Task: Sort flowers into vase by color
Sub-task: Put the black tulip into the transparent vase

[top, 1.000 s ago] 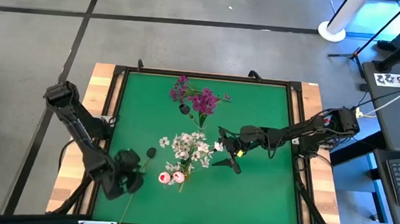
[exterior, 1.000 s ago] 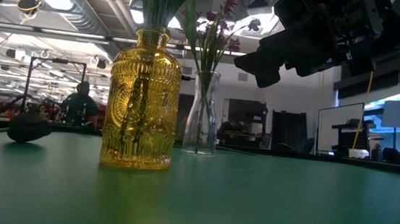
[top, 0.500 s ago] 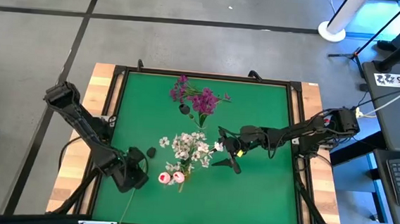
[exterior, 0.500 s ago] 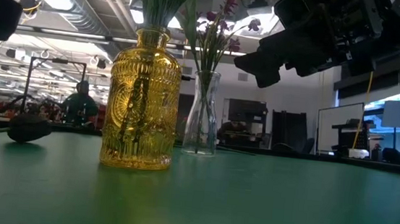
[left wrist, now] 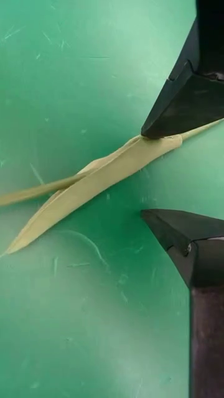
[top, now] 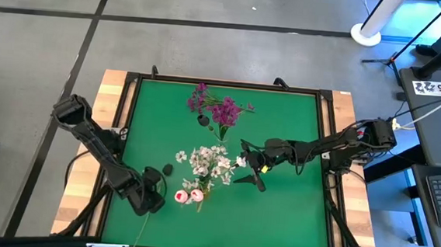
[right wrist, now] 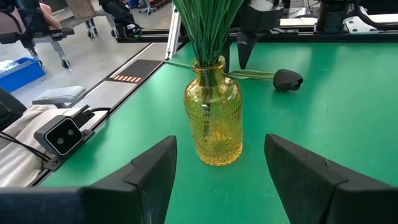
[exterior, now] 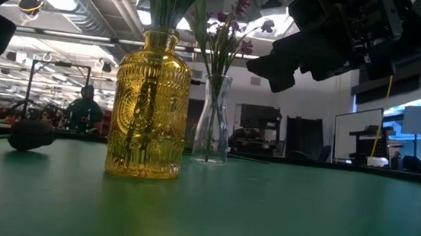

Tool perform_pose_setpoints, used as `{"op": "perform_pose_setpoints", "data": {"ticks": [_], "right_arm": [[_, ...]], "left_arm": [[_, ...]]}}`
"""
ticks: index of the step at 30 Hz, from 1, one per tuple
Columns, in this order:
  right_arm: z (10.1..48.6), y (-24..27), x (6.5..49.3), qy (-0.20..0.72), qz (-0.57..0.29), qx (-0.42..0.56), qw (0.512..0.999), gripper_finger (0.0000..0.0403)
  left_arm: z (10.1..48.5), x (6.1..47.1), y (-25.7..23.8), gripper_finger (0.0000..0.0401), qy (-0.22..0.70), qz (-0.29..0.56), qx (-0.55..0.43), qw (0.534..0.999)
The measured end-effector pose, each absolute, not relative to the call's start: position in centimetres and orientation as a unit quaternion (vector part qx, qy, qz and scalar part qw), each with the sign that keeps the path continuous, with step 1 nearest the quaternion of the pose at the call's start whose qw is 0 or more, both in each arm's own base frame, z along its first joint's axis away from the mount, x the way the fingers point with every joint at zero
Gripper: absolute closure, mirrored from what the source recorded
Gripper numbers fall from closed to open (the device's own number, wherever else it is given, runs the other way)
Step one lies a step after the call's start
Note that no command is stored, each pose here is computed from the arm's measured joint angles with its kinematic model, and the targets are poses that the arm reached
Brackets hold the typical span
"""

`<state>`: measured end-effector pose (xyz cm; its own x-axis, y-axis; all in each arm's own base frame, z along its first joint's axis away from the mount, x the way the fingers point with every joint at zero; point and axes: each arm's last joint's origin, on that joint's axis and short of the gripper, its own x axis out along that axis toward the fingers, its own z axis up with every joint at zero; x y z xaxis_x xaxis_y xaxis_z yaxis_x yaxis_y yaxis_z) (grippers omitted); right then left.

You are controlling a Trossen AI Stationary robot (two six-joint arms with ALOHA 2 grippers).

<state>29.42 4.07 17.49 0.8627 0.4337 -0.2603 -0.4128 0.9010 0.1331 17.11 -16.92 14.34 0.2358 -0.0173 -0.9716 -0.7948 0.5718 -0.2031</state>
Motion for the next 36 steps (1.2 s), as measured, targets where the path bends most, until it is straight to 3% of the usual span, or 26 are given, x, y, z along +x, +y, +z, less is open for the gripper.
{"op": "perform_pose_setpoints", "data": {"ticks": [14,26,30,36], "right_arm": [[17.5,4.1,29.4,0.143,0.215,0.036,0.965,0.0162],[17.5,4.0,29.4,0.143,0.21,0.035,0.966,0.0162],[17.5,4.0,29.4,0.144,0.208,0.035,0.967,0.0162],[17.5,4.0,29.4,0.144,0.207,0.035,0.967,0.0162]], "left_arm": [[14.4,18.1,-16.4,0.0211,0.54,0.284,-0.393,0.688],[13.1,18.7,-15.9,0.0216,0.573,0.316,-0.383,0.652],[13.2,18.8,-15.5,0.0251,0.575,0.328,-0.379,0.646],[13.1,18.6,-15.2,0.0341,0.579,0.339,-0.37,0.642]]}}
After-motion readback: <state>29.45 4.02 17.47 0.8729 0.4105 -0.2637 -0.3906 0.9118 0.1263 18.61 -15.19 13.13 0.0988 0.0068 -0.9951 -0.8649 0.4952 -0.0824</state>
